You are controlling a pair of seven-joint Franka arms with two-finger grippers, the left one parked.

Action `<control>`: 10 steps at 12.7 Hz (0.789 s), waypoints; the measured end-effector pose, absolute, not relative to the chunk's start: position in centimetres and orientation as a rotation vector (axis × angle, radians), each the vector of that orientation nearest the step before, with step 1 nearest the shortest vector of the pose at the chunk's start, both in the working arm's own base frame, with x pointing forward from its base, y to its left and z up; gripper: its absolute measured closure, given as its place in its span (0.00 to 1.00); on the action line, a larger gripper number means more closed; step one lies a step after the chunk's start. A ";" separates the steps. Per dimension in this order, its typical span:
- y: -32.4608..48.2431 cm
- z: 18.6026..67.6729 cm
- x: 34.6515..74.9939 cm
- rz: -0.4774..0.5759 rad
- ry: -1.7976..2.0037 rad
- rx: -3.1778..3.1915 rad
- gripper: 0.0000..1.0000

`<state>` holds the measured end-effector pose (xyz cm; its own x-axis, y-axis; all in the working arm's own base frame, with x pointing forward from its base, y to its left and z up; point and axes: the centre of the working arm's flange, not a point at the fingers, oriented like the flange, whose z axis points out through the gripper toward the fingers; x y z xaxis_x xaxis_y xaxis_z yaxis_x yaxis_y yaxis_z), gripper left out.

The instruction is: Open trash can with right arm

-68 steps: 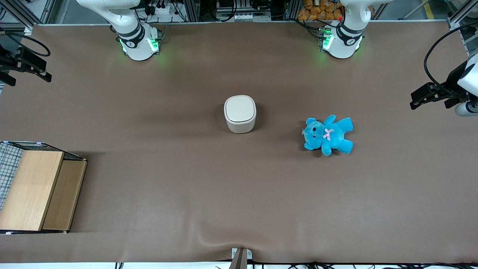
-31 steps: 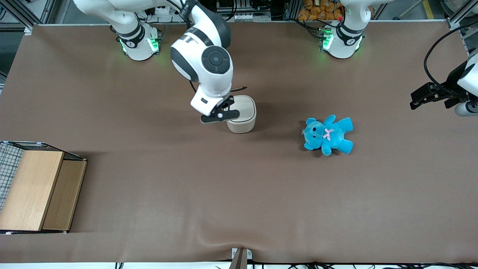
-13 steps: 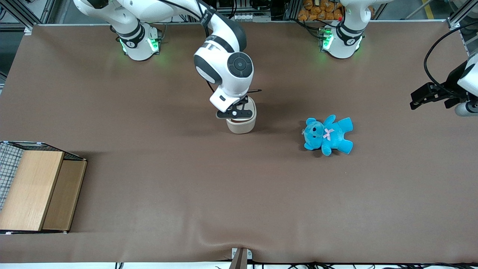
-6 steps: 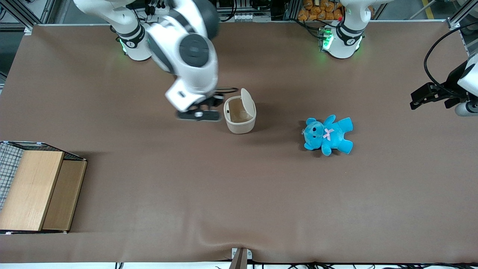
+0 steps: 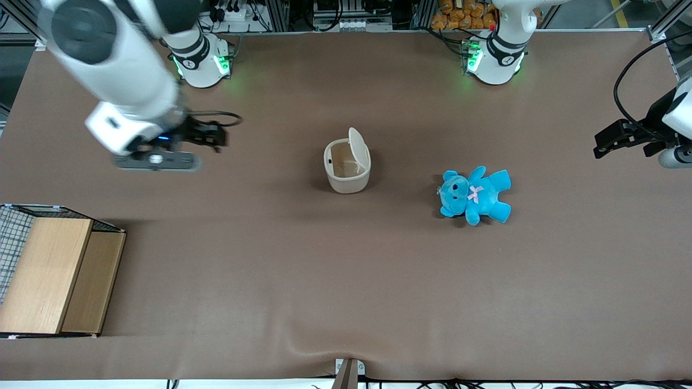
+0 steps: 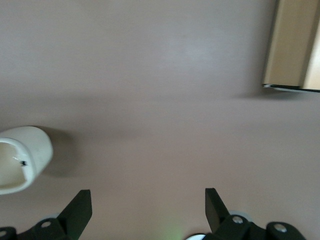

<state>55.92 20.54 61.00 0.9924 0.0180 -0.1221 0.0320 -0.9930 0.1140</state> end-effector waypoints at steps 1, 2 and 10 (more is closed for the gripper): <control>17.4 62.5 56.0 -0.176 0.027 3.022 0.00; 14.4 63.9 55.9 -0.164 0.019 3.025 0.00; 2.3 66.3 52.3 -0.049 0.036 3.104 0.00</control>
<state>52.26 2.29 66.26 0.9992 0.0225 -0.0319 0.0237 -0.9990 0.0371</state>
